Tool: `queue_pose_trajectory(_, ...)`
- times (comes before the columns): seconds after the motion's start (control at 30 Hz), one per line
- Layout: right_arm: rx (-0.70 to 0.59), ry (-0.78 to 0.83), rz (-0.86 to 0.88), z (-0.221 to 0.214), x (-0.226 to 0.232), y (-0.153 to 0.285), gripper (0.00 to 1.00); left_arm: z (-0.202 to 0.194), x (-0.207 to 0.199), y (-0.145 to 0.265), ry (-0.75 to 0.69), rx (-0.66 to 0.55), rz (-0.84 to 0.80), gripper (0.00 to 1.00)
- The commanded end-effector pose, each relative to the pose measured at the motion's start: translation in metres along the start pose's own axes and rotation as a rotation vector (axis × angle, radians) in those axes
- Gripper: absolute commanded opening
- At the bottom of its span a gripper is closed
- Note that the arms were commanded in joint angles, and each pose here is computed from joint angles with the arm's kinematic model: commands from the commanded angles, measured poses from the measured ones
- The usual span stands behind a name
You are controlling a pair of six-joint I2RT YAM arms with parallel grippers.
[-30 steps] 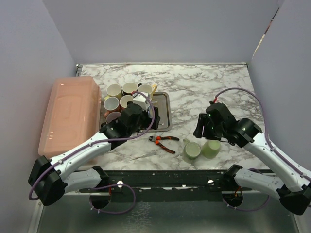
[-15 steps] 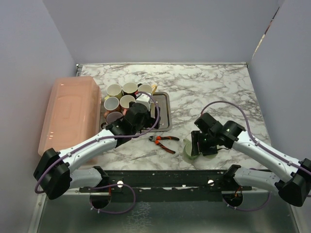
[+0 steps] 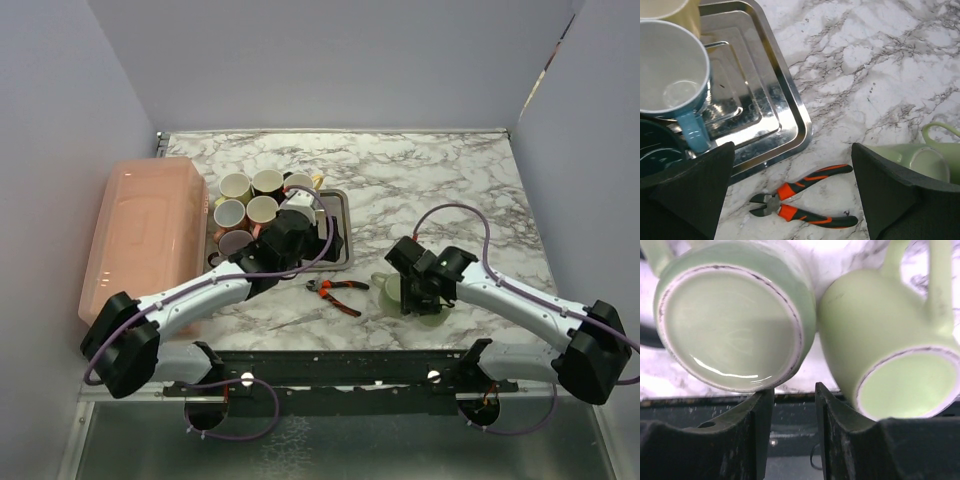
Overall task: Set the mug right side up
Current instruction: Turn over the cup at the center of the board.
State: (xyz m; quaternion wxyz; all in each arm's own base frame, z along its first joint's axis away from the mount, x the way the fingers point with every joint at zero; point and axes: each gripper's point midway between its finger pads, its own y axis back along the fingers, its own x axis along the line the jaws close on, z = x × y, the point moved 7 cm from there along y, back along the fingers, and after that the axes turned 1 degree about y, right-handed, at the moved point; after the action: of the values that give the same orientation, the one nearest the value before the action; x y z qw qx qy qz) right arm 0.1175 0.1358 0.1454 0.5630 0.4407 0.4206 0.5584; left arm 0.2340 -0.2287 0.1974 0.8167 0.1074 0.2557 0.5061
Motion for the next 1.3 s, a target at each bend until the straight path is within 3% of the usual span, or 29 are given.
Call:
queue_pose_trajectory(0.0,-0.189,-0.078,-0.099,0.028,0.000,-0.007,0.41,0.003,-0.026,-0.023,0.144,0.011,-0.125,0.99)
queue_pose_trajectory(0.1,-0.261,-0.114,-0.104,0.043,0.002,-0.010,0.40,0.001,-0.038,-0.045,0.164,0.054,-0.160,0.96)
queue_pose_trajectory(0.33,-0.369,-0.222,-0.075,0.079,-0.001,-0.019,0.39,-0.007,-0.051,-0.090,0.117,0.117,-0.189,0.72)
queue_pose_trajectory(0.57,-0.396,-0.258,0.072,0.121,0.005,-0.029,0.37,-0.026,-0.058,-0.114,0.046,0.198,-0.265,0.69)
queue_pose_trajectory(0.97,-0.348,-0.280,0.129,0.151,0.015,-0.044,0.37,-0.065,-0.056,-0.114,-0.055,0.295,-0.235,0.49)
queue_pose_trajectory(1.07,-0.332,-0.295,0.146,0.154,0.017,-0.047,0.37,-0.069,-0.055,-0.113,-0.064,0.306,-0.181,0.47)
queue_pose_trajectory(1.27,-0.353,-0.311,0.092,0.153,0.008,-0.034,0.38,-0.058,-0.032,-0.115,-0.054,0.252,0.093,0.45)
